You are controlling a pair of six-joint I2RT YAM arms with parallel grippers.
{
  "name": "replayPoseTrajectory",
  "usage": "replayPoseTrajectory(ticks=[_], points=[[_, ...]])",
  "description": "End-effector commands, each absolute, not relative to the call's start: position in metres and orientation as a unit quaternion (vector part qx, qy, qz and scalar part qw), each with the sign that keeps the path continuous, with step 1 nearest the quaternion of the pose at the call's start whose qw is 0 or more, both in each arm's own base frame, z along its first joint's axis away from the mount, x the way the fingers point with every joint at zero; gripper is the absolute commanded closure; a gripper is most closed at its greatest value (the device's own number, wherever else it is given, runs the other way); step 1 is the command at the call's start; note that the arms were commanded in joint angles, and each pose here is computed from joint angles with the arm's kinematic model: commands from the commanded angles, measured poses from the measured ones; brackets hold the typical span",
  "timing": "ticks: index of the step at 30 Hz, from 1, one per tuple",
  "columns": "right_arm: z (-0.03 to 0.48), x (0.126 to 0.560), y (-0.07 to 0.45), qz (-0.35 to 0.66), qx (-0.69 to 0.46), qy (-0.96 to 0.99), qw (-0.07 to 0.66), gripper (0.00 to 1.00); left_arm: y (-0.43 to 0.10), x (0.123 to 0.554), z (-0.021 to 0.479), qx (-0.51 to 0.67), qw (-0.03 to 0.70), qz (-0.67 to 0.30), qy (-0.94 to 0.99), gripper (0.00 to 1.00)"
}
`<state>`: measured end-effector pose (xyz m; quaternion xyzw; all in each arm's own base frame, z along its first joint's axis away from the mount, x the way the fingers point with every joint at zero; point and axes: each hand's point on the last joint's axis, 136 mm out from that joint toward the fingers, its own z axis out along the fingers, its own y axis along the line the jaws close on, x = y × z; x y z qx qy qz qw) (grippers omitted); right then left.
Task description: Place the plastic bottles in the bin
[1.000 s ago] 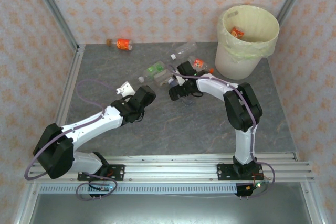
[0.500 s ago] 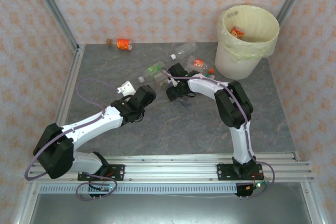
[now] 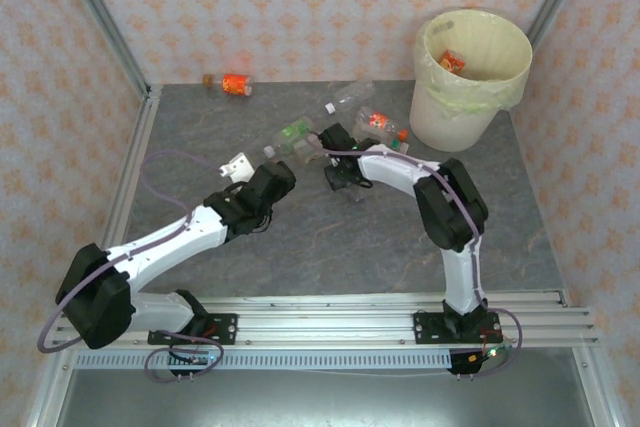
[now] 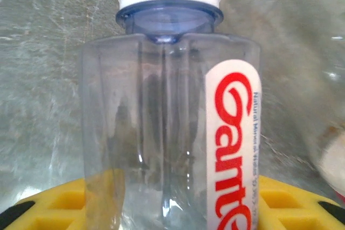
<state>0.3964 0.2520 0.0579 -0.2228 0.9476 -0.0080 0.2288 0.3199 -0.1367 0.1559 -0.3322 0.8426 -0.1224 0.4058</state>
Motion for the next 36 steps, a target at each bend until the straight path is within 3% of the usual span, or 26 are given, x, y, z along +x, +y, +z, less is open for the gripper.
replayPoseTrajectory(ticks=[1,9,23,30,36], points=[[0.119,0.398,0.247,0.004,-0.213,0.932,0.293,0.54,-0.126,0.316,0.159,-0.332,0.416,-0.11,0.84,0.0],[0.22,0.4,0.239,0.072,-0.204,0.902,0.374,0.57,-0.109,0.316,0.159,-0.369,0.43,-0.087,0.819,0.0],[0.372,0.452,0.154,0.229,-0.036,0.832,0.504,0.57,-0.111,0.325,0.153,-0.375,0.421,-0.09,0.821,0.0],[0.431,0.493,0.089,0.197,0.018,0.793,0.576,0.56,-0.117,0.327,0.152,-0.366,0.414,-0.098,0.828,0.0],[0.45,0.541,0.029,0.081,0.076,0.78,0.615,0.54,-0.122,0.327,0.15,-0.359,0.404,-0.105,0.835,0.0]])
